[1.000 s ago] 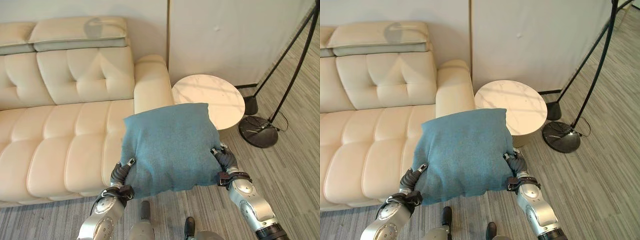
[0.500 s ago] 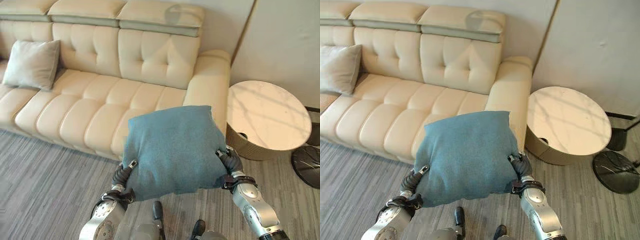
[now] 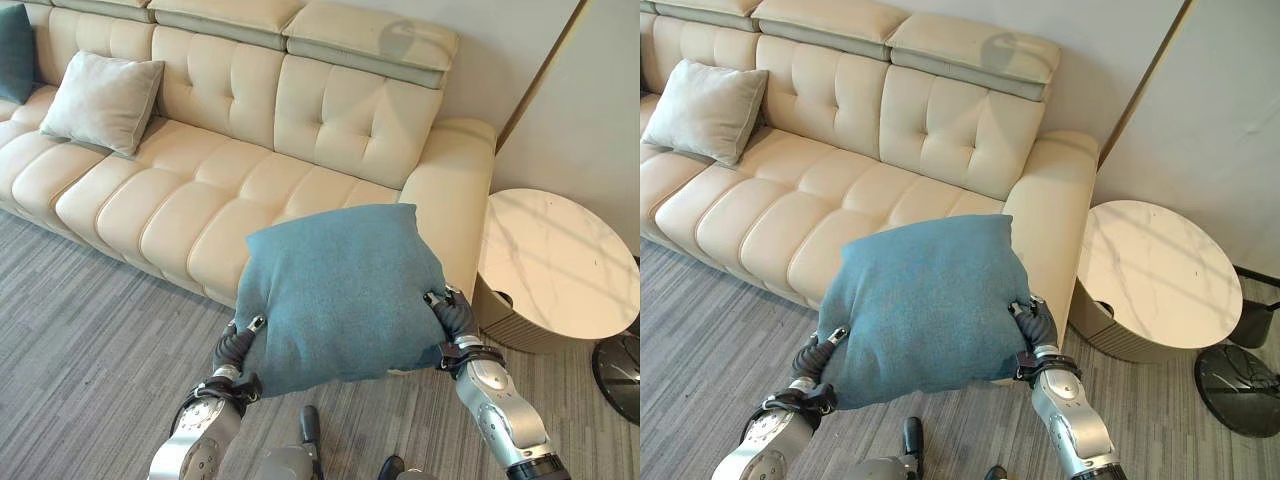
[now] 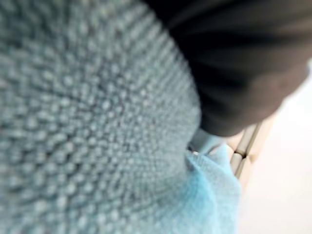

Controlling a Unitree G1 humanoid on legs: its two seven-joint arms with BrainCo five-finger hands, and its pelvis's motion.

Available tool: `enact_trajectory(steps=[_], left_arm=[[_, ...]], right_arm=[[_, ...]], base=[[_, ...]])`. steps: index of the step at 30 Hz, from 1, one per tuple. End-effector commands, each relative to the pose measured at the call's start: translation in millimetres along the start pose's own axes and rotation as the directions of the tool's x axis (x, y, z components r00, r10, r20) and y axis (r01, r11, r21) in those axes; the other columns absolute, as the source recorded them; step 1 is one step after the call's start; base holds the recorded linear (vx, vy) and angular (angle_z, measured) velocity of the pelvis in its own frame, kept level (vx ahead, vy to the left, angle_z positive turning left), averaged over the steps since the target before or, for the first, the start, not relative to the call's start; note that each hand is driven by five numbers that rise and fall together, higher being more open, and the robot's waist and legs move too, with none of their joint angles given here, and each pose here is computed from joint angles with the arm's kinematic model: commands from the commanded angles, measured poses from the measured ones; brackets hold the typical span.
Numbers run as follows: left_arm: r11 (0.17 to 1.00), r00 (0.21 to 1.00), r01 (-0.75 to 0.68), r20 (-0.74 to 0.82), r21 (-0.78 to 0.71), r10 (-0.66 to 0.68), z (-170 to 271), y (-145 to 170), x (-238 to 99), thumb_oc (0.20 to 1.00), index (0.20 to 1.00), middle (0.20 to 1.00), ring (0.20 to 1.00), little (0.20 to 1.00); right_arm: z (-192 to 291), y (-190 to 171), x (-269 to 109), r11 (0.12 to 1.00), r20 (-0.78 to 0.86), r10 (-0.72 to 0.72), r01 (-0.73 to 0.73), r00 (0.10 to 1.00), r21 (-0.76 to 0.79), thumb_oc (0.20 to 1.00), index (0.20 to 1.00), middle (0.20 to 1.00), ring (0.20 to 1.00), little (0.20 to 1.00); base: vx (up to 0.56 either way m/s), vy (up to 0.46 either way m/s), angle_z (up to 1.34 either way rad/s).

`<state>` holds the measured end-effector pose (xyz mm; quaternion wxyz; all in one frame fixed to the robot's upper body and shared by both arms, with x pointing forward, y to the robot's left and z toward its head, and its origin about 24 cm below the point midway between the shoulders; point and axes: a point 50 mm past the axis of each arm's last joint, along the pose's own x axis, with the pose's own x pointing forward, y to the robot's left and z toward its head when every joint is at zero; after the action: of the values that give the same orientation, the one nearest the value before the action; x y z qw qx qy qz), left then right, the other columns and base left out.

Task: Pick up all the scattered cushions and arrange them neatly on the sofa.

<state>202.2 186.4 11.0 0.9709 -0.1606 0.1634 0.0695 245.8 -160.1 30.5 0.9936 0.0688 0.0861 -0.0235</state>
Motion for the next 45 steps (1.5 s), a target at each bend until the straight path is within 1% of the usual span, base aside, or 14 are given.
enact_trajectory(steps=[1, 4, 8, 12, 14, 17, 21, 26, 29, 38, 41, 45], left_arm=[[0.977, 0.935, 0.212, 0.284, 0.027, -0.211, 53, -44, -6, 0.200, 0.200, 0.200, 0.200, 0.200], [0.973, 0.936, 0.226, 0.268, 0.040, -0.229, 48, -48, -3, 0.200, 0.200, 0.200, 0.200, 0.200], [0.969, 0.923, 0.241, 0.295, 0.054, -0.246, 55, -52, 1, 0.200, 0.200, 0.200, 0.200, 0.200], [0.969, 0.914, 0.221, 0.322, 0.110, -0.245, 61, -47, 3, 0.200, 0.200, 0.200, 0.200, 0.200], [0.970, 0.915, 0.217, 0.322, 0.114, -0.243, 61, -46, 2, 0.200, 0.200, 0.200, 0.200, 0.200], [0.968, 0.909, 0.235, 0.333, 0.083, -0.249, 61, -50, 1, 0.200, 0.200, 0.200, 0.200, 0.200], [0.966, 0.912, 0.252, 0.320, 0.055, -0.256, 57, -53, 0, 0.200, 0.200, 0.200, 0.200, 0.200], [0.964, 0.907, 0.266, 0.332, 0.023, -0.258, 58, -55, -1, 0.200, 0.200, 0.200, 0.200, 0.200], [0.969, 0.918, 0.248, 0.321, -0.001, -0.234, 56, -54, -2, 0.200, 0.200, 0.200, 0.200, 0.200], [0.981, 0.938, 0.196, 0.292, -0.006, -0.186, 47, -46, -5, 0.200, 0.200, 0.200, 0.200, 0.200], [0.982, 0.943, 0.190, 0.280, -0.008, -0.180, 43, -45, -6, 0.200, 0.200, 0.200, 0.200, 0.200], [0.977, 0.945, 0.211, 0.248, 0.041, -0.214, 39, -44, -6, 0.200, 0.200, 0.200, 0.200, 0.200]], right_arm=[[50, 55, 3, 0.970, 0.255, 0.215, -0.236, 0.943, 0.054, 0.200, 0.200, 0.200, 0.200, 0.200], [51, 52, 5, 0.975, 0.264, 0.194, -0.216, 0.945, 0.057, 0.200, 0.200, 0.200, 0.200, 0.200], [56, 47, 9, 0.977, 0.277, 0.170, -0.199, 0.946, 0.079, 0.200, 0.200, 0.200, 0.200, 0.200], [54, 46, 11, 0.975, 0.266, 0.176, -0.204, 0.948, 0.083, 0.200, 0.200, 0.200, 0.200, 0.200], [53, 45, 10, 0.975, 0.262, 0.176, -0.205, 0.949, 0.087, 0.200, 0.200, 0.200, 0.200, 0.200], [47, 41, 7, 0.973, 0.249, 0.183, -0.212, 0.951, 0.094, 0.200, 0.200, 0.200, 0.200, 0.200], [46, 30, 6, 0.980, 0.244, 0.159, -0.183, 0.957, 0.079, 0.200, 0.200, 0.200, 0.200, 0.200], [48, 22, 5, 0.984, 0.247, 0.145, -0.166, 0.958, 0.068, 0.200, 0.200, 0.200, 0.200, 0.200], [48, 22, 5, 0.984, 0.247, 0.138, -0.161, 0.959, 0.073, 0.200, 0.200, 0.200, 0.200, 0.200], [39, 22, 6, 0.990, 0.202, 0.124, -0.135, 0.971, 0.040, 0.200, 0.200, 0.200, 0.200, 0.200], [35, 16, 3, 0.992, 0.184, 0.118, -0.125, 0.976, 0.024, 0.200, 0.200, 0.200, 0.200, 0.200], [30, 13, -3, 0.993, 0.164, 0.119, -0.122, 0.979, 0.008, 0.200, 0.200, 0.200, 0.200, 0.200]], base=[[0.05, 0.232, 0.51], [0.02, 0.060, 0.81], [0.10, -0.010, 0.72], [0.25, -0.077, 0.55], [0.28, -0.059, 0.47], [0.46, -0.066, 0.29], [0.46, -0.078, 0.19], [0.24, -0.084, 0.22], [0.16, -0.074, -0.36], [0.16, 0.042, -0.56], [0.23, 0.255, -0.61], [0.22, 0.334, -0.72]])
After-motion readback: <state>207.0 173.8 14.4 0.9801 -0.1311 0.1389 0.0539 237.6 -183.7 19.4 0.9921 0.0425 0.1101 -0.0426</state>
